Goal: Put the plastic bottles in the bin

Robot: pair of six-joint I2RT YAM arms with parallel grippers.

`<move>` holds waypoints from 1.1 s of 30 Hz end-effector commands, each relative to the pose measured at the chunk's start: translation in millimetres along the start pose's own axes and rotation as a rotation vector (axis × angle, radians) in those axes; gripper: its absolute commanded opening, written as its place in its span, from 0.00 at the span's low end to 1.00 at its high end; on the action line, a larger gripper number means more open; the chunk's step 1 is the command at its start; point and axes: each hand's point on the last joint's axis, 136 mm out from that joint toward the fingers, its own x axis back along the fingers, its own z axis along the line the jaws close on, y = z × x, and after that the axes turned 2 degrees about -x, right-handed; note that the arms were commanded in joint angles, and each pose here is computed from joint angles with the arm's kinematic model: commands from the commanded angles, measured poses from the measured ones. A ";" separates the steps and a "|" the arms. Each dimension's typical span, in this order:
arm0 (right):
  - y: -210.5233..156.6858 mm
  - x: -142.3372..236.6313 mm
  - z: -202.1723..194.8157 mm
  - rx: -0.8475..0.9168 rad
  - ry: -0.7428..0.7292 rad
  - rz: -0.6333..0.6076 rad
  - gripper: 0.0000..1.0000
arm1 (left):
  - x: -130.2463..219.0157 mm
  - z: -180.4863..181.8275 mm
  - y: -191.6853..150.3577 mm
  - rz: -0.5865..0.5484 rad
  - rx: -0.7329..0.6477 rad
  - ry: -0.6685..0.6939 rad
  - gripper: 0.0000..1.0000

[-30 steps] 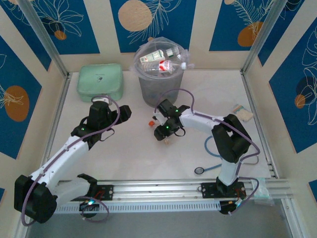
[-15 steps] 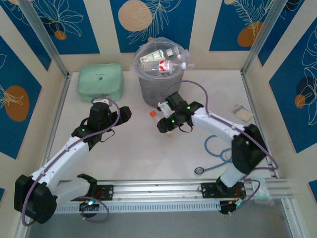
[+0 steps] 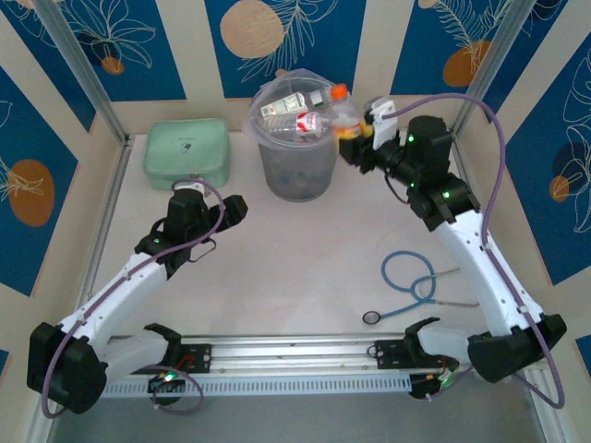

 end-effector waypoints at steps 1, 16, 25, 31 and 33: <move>37.8 -26.4 -42.9 0.098 -0.037 -0.159 0.14 | 10.3 -23.8 24.8 -0.041 -0.019 -0.043 0.91; 4.2 -141.1 -78.6 0.025 0.183 0.039 0.11 | 8.2 -91.0 105.6 -0.149 -0.100 -0.124 0.91; -42.2 -167.8 -62.8 -0.074 0.244 0.222 0.13 | -31.7 -102.4 127.8 -0.149 -0.123 -0.096 0.91; -71.5 -170.7 -44.6 -0.118 0.358 0.349 0.20 | -56.2 -103.1 131.7 -0.138 -0.103 -0.090 0.92; -81.1 -172.5 -42.1 -0.134 0.369 0.383 0.22 | -63.2 -102.7 132.8 -0.133 -0.096 -0.089 0.92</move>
